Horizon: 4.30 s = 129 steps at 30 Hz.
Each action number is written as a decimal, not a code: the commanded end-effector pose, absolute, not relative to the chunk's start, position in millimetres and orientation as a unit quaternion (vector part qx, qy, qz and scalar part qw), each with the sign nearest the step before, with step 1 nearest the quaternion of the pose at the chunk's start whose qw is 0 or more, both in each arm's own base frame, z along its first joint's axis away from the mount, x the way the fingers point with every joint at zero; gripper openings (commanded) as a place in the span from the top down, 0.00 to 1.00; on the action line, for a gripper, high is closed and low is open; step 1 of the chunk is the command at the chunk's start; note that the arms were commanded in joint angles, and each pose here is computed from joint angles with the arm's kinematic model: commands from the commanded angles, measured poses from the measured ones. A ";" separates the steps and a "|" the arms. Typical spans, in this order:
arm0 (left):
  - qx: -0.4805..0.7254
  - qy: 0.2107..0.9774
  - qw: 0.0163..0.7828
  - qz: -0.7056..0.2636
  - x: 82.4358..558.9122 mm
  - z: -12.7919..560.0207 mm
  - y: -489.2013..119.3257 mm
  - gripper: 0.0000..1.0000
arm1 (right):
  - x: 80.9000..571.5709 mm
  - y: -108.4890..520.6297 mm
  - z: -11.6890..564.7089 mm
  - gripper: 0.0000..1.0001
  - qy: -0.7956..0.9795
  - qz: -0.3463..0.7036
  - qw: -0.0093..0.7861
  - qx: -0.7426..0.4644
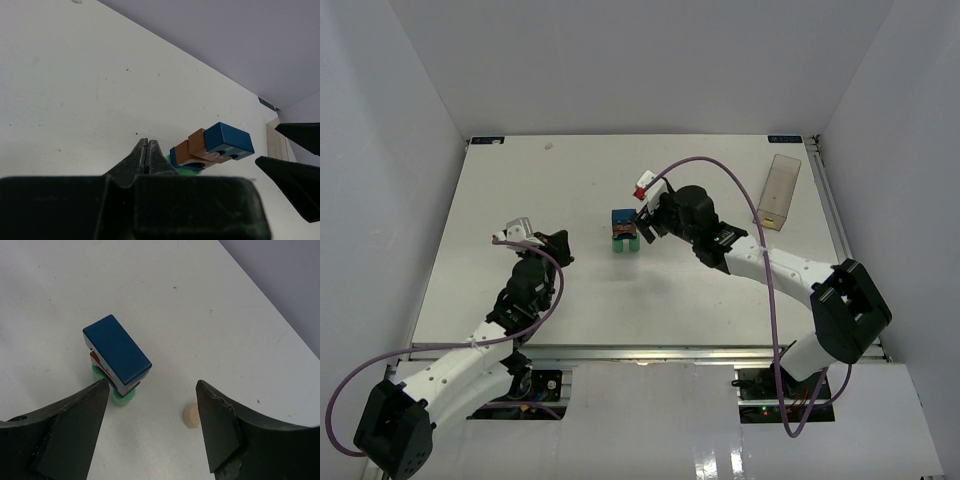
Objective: Build the wood block tower
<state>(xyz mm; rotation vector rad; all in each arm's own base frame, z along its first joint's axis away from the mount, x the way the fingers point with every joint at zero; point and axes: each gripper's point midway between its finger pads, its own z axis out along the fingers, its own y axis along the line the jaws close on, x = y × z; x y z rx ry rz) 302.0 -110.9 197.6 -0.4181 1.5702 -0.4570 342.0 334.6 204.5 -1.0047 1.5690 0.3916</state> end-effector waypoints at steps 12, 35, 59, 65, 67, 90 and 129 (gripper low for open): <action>-0.197 0.682 0.670 -0.217 297.5 205.0 -109.1 1.00 | 350.8 355.0 209.5 0.23 0.664 0.136 0.588 -0.441; -0.185 0.681 0.672 -0.226 296.4 209.4 -113.5 1.00 | 354.5 365.2 208.5 0.23 0.663 0.142 0.586 -0.444; -0.175 0.676 0.678 -0.232 293.6 216.2 -116.1 1.00 | 356.1 367.3 209.8 0.24 0.666 0.144 0.581 -0.445; -0.174 0.672 0.680 -0.234 292.5 218.7 -116.1 1.00 | 356.0 368.3 208.3 0.24 0.667 0.146 0.579 -0.445; -0.174 0.672 0.680 -0.234 292.3 218.8 -116.3 1.00 | 356.3 368.3 207.7 0.24 0.668 0.146 0.579 -0.444; -0.170 0.671 0.682 -0.236 291.6 220.9 -117.8 1.00 | 356.5 370.1 209.9 0.24 0.667 0.148 0.578 -0.446; -0.166 0.672 0.682 -0.239 291.1 220.6 -119.7 1.00 | 350.8 345.2 202.5 0.24 0.684 0.135 0.571 -0.433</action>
